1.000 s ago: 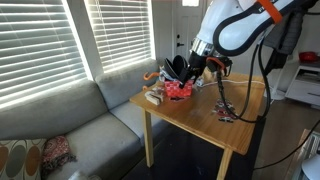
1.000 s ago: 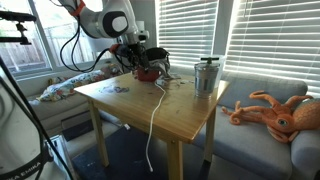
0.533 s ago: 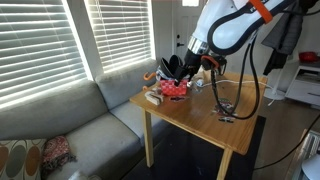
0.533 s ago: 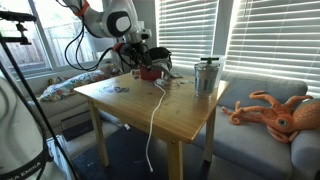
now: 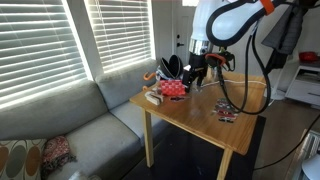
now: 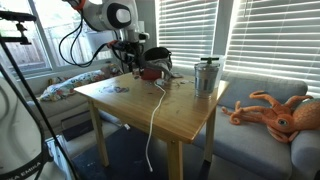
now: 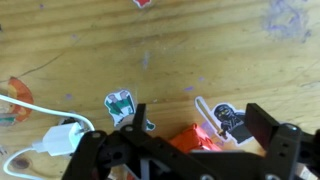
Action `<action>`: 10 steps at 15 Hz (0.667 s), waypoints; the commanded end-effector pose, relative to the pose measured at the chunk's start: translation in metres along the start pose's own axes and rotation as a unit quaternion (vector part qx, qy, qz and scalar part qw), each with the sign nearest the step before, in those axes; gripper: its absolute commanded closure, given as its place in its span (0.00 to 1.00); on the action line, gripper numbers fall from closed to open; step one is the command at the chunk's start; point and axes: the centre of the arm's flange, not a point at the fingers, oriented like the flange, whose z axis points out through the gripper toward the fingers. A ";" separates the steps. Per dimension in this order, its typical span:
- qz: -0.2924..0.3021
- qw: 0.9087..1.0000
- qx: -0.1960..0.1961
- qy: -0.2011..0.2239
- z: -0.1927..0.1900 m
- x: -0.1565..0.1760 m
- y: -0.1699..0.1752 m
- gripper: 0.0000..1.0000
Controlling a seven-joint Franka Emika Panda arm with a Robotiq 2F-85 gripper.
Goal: Move the red basket forward
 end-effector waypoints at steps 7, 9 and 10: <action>0.059 0.996 -0.052 -0.032 -0.115 -0.057 0.020 0.00; 0.065 0.995 -0.066 -0.026 -0.139 -0.065 0.033 0.00; 0.064 0.995 -0.081 -0.020 -0.147 -0.068 0.040 0.00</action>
